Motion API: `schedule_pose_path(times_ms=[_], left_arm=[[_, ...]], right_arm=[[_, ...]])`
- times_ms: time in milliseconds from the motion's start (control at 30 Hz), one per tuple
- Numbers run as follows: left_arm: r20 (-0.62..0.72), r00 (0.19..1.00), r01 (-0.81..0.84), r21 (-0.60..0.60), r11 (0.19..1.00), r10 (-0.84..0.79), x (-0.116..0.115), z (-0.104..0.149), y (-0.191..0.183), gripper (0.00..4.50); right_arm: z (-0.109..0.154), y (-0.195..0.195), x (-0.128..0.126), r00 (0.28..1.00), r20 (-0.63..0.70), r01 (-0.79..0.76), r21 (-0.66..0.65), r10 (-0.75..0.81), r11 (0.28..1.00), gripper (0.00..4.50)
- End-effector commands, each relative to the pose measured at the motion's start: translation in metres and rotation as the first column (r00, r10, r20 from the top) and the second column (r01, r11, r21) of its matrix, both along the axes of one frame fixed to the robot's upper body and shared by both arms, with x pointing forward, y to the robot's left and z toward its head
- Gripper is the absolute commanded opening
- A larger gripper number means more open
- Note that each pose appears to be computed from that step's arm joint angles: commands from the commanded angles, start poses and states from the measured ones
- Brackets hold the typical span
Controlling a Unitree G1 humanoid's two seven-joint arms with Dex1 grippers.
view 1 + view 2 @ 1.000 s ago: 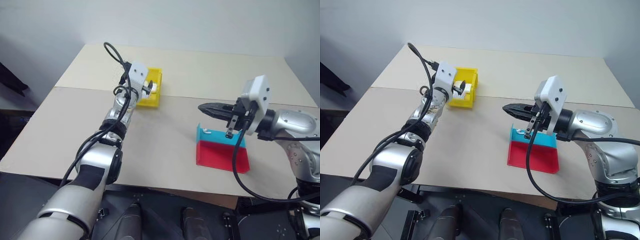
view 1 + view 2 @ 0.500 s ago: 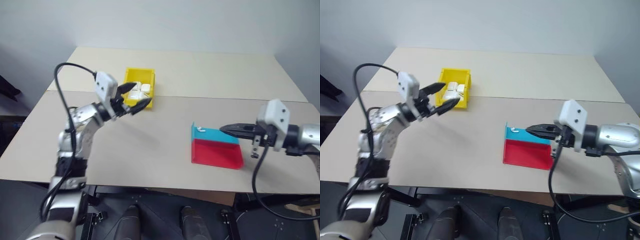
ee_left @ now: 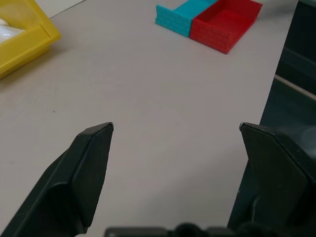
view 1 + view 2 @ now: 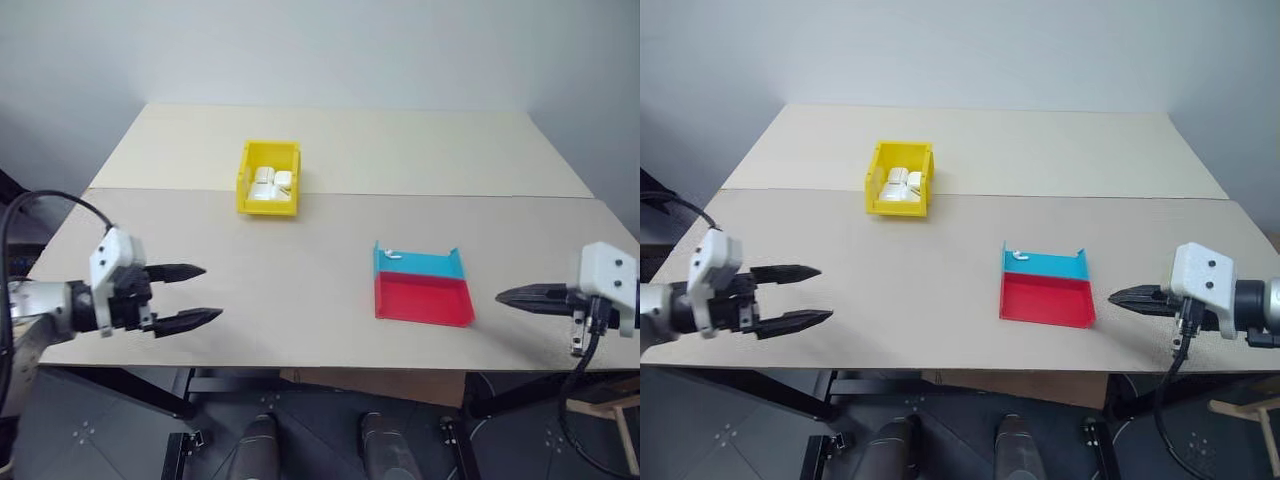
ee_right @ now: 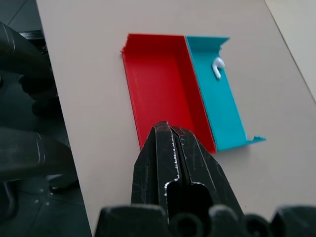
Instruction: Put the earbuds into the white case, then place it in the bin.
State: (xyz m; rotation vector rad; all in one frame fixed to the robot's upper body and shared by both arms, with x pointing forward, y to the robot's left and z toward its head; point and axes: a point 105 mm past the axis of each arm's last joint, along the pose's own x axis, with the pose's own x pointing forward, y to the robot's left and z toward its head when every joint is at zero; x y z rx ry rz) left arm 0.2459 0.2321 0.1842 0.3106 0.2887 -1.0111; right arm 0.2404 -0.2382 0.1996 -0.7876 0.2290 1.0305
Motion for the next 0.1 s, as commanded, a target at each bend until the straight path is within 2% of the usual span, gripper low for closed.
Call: schedule_pose_path(times_ms=[33,100], left_arm=[[0.016,1.0,0.009,0.036,0.999,-0.009,-0.0083,0.0081,0.0033,4.47],[0.006,1.0,-0.003,0.047,0.999,0.002,-0.0105,0.007,0.0072,4.47]], right_arm=[[0.0109,0.0129,-0.0007,0.997,0.062,-0.036,0.001,0.036,0.999,0.0],[0.0109,0.0188,-0.0005,0.996,0.065,-0.053,-0.008,0.053,0.999,0.0]])
